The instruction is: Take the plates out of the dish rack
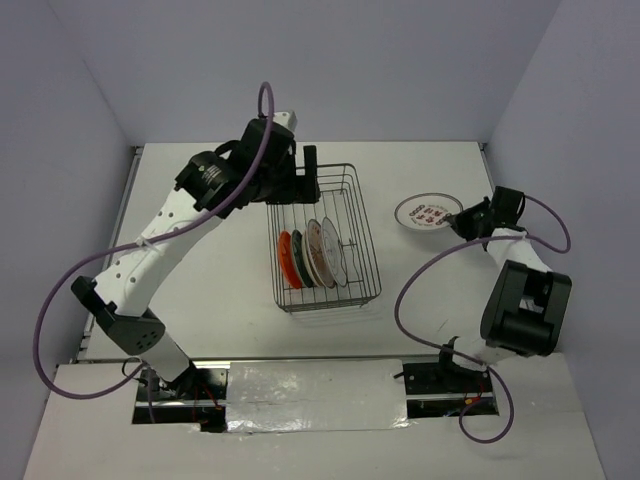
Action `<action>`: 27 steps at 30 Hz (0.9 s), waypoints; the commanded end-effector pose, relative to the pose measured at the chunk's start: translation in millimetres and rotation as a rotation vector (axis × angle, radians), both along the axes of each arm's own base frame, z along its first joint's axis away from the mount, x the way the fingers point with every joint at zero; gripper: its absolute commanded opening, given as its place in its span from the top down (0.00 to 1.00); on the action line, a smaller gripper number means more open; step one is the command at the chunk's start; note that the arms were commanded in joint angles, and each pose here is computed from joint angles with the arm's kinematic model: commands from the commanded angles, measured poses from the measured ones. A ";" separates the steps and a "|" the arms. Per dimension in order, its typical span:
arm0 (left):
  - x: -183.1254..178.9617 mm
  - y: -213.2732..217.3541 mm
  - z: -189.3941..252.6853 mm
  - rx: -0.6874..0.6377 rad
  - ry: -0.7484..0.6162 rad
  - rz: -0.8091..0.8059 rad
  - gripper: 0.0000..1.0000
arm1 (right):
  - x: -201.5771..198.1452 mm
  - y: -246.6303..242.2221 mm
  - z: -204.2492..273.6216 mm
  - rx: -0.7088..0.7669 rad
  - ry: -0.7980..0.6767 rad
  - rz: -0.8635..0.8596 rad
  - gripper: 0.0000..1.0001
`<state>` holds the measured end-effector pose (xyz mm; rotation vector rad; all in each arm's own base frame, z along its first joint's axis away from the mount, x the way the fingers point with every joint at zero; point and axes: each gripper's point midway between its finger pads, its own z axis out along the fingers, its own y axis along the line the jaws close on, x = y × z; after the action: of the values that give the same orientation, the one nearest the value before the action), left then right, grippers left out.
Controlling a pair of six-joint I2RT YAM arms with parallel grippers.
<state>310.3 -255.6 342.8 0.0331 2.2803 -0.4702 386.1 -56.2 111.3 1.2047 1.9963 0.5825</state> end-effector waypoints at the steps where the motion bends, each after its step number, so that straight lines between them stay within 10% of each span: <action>1: -13.7 5.0 -7.6 0.150 0.022 -0.033 0.00 | 30.3 -4.0 8.9 -0.029 -0.094 0.086 0.89; 11: -18.8 -15.4 -50.7 0.279 0.136 0.026 0.03 | 9.1 -10.7 -33.0 -0.186 0.280 0.135 0.35; 14: -12.9 -18.2 -64.9 0.302 0.157 0.057 0.04 | -25.6 -31.0 -19.8 -0.365 0.501 0.002 0.00; 27: 13.6 -50.3 -111.6 0.376 0.189 0.078 0.22 | -105.0 42.2 49.8 -0.415 0.246 0.157 0.00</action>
<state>319.0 -300.1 224.9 0.1325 2.5524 0.0098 303.5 -19.2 190.2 0.9209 2.1834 0.1041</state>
